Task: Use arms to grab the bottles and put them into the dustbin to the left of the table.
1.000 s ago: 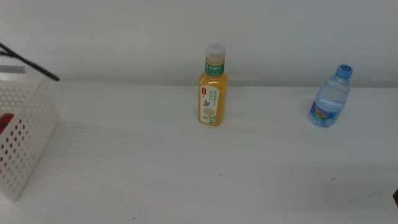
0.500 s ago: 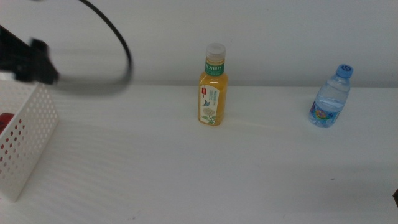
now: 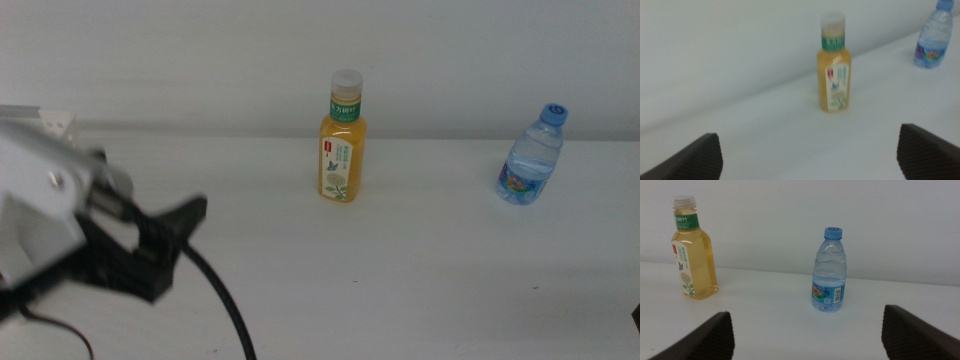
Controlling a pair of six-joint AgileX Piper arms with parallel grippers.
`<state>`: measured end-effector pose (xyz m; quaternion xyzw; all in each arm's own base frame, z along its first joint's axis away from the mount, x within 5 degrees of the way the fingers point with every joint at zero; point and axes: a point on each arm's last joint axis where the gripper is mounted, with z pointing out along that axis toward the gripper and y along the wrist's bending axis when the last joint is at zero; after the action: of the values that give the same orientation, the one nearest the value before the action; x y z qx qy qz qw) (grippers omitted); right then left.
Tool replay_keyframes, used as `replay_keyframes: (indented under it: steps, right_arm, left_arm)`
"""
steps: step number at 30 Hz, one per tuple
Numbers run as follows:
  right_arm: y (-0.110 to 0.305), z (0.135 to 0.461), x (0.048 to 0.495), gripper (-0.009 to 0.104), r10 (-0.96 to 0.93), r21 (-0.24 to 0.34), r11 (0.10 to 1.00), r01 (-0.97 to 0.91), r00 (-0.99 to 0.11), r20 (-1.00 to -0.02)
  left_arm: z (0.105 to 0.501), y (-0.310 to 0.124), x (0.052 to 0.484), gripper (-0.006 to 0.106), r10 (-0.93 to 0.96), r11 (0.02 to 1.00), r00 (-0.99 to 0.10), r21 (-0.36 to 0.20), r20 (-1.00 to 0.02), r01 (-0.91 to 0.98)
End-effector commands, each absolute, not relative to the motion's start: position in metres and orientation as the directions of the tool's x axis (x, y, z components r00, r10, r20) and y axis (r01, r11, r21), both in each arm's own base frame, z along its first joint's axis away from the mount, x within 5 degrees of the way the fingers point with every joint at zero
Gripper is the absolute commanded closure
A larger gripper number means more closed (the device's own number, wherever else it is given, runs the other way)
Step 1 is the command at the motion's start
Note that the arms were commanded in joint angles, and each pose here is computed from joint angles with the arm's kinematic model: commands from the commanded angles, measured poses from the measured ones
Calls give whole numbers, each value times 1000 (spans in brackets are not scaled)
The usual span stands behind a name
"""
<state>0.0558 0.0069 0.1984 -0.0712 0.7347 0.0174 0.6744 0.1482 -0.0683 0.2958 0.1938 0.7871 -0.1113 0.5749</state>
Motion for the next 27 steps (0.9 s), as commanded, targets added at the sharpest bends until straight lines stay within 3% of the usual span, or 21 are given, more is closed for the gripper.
replay_keyframes:
  steps: [1, 4, 7, 11, 21, 23, 27]
  right_arm:
    - [7, 187, 55, 16, -83, -73, 989, -126, -76, -994]
    - [7, 187, 55, 16, -83, -73, 989, -126, -76, -994]
    - [7, 187, 55, 16, -83, -73, 989, -126, -76, -994]
    - [7, 187, 55, 16, -83, -73, 989, -126, -76, -994]
    - [7, 187, 55, 16, -83, -73, 989, -126, -76, -994]
    - [7, 187, 55, 16, -83, -73, 989, -126, -76, -994]
    - [7, 187, 55, 16, -83, -73, 989, -126, -76, -994]
  left_arm:
    - [276, -69, 145, 7, 99, 908, -290, -33, -952, 418]
    - [264, -70, 148, 7, 127, 906, -301, -13, -945, 423]
    - [256, -75, 158, 7, 188, 893, -266, 52, -945, 447]
    - [242, -90, 179, 7, 168, 884, -239, 39, -956, 467]
    - [181, -128, 227, 7, -30, 861, -216, -135, -976, 490]
    - [175, -131, 232, 7, -54, 859, -190, -143, -980, 491]
    - [166, -139, 247, 7, -49, 858, -238, -163, -970, 487]
